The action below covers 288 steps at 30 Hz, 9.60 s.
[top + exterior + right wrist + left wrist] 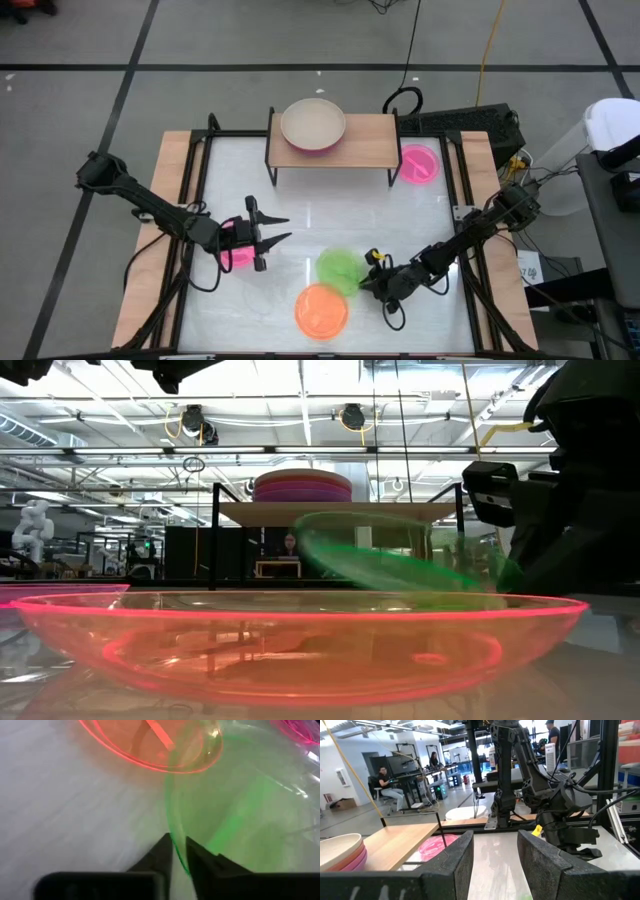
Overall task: Place and stack plates onto a shelf
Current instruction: Put the green plate on the shelf, then stack the left light pink plate on top of the green plate, then stack the light pink plate on top of the light pink plate on the shelf
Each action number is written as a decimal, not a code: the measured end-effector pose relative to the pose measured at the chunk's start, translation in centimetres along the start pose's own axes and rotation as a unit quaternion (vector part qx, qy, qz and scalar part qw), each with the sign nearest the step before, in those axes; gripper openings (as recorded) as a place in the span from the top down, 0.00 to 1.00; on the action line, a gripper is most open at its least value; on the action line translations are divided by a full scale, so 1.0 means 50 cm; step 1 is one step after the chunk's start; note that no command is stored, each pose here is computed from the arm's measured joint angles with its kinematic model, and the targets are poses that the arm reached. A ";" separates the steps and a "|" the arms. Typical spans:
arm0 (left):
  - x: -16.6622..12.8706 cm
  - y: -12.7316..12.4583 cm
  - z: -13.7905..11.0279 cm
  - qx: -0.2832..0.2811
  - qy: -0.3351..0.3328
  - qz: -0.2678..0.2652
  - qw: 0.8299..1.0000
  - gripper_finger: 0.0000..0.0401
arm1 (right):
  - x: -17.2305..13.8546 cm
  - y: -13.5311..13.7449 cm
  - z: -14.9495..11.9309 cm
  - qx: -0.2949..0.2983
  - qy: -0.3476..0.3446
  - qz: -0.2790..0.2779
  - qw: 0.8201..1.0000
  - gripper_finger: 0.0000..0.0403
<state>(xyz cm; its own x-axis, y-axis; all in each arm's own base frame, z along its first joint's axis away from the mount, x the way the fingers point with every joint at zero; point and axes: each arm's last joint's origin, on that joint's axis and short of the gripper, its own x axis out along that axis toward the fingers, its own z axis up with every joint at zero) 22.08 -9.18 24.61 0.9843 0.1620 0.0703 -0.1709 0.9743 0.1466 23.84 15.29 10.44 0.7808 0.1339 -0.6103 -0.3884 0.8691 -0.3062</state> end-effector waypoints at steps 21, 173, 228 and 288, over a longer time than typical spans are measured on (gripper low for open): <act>0.010 0.016 -0.005 -0.018 0.007 0.020 1.000 0.60 | -0.104 -0.138 0.086 -0.069 -0.049 -0.286 0.954 1.00; 0.073 -0.131 -0.214 -0.066 0.763 0.179 0.618 0.62 | -0.302 -0.262 -0.021 0.189 -0.276 -0.192 0.922 0.64; 0.519 0.316 0.016 0.438 0.402 -0.092 0.799 0.93 | -0.403 -0.259 -0.017 0.160 -0.376 -0.228 0.884 0.64; 0.033 0.082 0.036 0.026 0.020 -0.016 0.999 0.72 | -0.230 -0.281 -0.026 0.236 0.276 -0.228 0.904 0.64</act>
<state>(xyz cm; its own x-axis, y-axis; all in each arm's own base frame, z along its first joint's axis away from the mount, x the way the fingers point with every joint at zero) 22.93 -5.18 27.10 0.9901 0.1376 0.0259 -0.1400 0.9700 0.1985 19.71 0.92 20.82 0.3940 -0.4341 -0.8101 0.2655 0.8976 -0.3518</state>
